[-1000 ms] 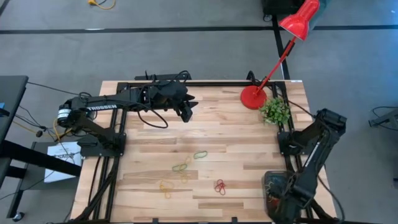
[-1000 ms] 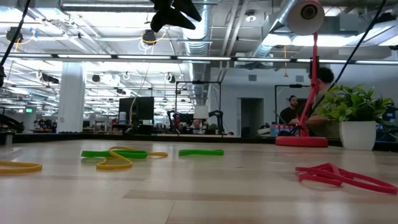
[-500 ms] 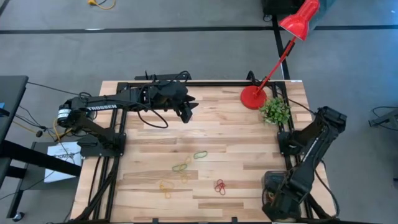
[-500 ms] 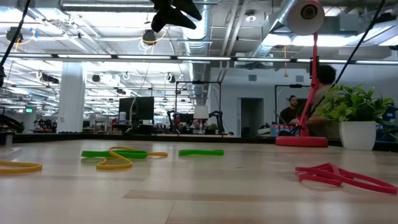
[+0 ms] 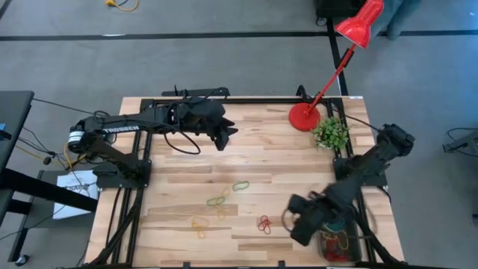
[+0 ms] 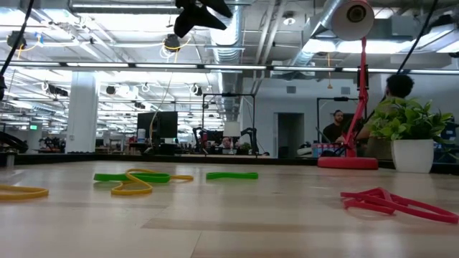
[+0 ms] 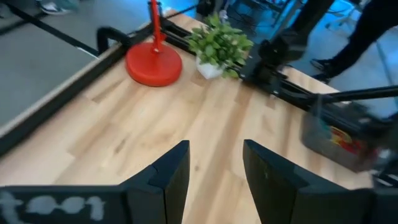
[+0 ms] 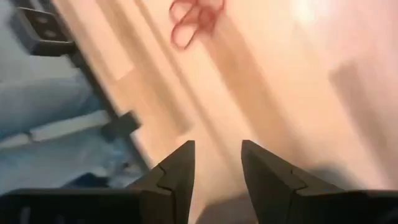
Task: Pick and place items into bin
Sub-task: Put the red rubber band into the black bin
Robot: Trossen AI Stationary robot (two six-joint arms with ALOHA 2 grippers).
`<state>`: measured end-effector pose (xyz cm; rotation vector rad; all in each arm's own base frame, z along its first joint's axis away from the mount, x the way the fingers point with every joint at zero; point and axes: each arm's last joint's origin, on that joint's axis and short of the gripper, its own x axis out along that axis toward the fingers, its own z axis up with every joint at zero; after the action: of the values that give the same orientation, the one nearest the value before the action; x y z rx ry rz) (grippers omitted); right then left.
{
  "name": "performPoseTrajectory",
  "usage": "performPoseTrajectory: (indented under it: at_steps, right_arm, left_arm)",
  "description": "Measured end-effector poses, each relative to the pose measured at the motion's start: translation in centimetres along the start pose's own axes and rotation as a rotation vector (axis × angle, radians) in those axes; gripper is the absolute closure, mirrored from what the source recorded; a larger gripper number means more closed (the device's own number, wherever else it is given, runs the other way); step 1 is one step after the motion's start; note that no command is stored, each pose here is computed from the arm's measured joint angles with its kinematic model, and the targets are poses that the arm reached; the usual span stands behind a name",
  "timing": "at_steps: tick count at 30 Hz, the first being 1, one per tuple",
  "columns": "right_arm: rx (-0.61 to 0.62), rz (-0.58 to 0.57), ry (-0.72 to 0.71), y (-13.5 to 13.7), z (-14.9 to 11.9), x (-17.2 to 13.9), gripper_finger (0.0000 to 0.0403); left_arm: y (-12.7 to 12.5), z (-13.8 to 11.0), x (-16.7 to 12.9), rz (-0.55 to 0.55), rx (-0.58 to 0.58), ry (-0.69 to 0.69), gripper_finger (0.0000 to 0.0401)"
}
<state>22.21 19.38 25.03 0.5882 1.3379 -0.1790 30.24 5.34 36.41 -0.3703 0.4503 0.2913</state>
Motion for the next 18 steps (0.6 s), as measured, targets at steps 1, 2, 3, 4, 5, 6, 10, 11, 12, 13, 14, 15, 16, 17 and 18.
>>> performPoseTrajectory:
  at_steps: [1, 2, 3, 4, 5, 6, 10, 11, 12, 13, 14, 15, 16, 17, 18]
  right_arm:
    - [-0.032, -0.011, -0.004, -0.1, 0.8, 0.5, 0.0280]
    - [-0.059, -0.018, -0.009, -0.2, 1.5, 1.1, 0.0280]
    - [-0.084, -0.026, -0.012, -0.3, 2.2, 1.6, 0.0280]
    - [-0.110, -0.037, -0.014, -0.4, 2.9, 2.3, 0.0280]
    - [-0.136, -0.047, -0.013, -0.4, 3.5, 3.0, 0.0280]
    - [-0.169, -0.051, -0.014, -0.5, 4.0, 3.6, 0.0280]
    - [-0.294, 0.005, -0.071, -0.2, 5.3, 3.8, 0.0280]
    - [-0.316, 0.022, -0.088, 0.0, 5.5, 3.9, 0.0280]
    - [-0.329, 0.035, -0.104, 0.1, 5.9, 4.1, 0.0280]
    - [-0.342, 0.043, -0.113, 0.3, 6.2, 4.5, 0.0280]
    - [-0.355, 0.048, -0.120, 0.4, 6.4, 5.0, 0.0280]
    - [-0.365, 0.064, -0.132, 0.6, 6.7, 5.5, 0.0280]
    - [-0.375, 0.082, -0.146, 0.9, 7.0, 6.1, 0.0280]
    - [-0.378, 0.091, -0.155, 1.1, 7.2, 6.8, 0.0280]
    - [-0.376, 0.100, -0.162, 1.3, 7.5, 7.4, 0.0280]
  left_arm:
    - [0.0, 0.0, -0.2, -0.009, -0.007, 0.004, 0.0262]
    - [0.0, -0.1, -0.5, -0.013, -0.014, 0.015, 0.0262]
    - [0.0, -0.1, -0.8, -0.011, -0.016, 0.023, 0.0262]
    - [0.0, -0.1, -1.1, -0.012, -0.017, 0.022, 0.0262]
    - [0.0, -0.1, -1.4, -0.010, -0.017, 0.027, 0.0262]
    - [0.1, -0.1, -1.8, -0.004, -0.017, 0.031, 0.0262]
    - [0.2, -0.1, -3.4, 0.027, -0.021, 0.026, 0.0262]
    - [0.2, -0.1, -3.8, 0.033, -0.024, 0.021, 0.0262]
    - [0.3, 0.0, -4.2, 0.034, -0.030, 0.013, 0.0262]
    - [0.3, 0.0, -4.7, 0.038, -0.033, 0.009, 0.0262]
    - [0.3, 0.0, -5.0, 0.040, -0.035, 0.008, 0.0262]
    - [0.3, 0.0, -5.3, 0.041, -0.036, 0.004, 0.0262]
    - [0.3, 0.0, -5.7, 0.042, -0.036, 0.002, 0.0262]
    - [0.4, 0.0, -5.9, 0.046, -0.036, 0.004, 0.0262]
    - [0.4, 0.0, -6.2, 0.047, -0.035, 0.006, 0.0262]
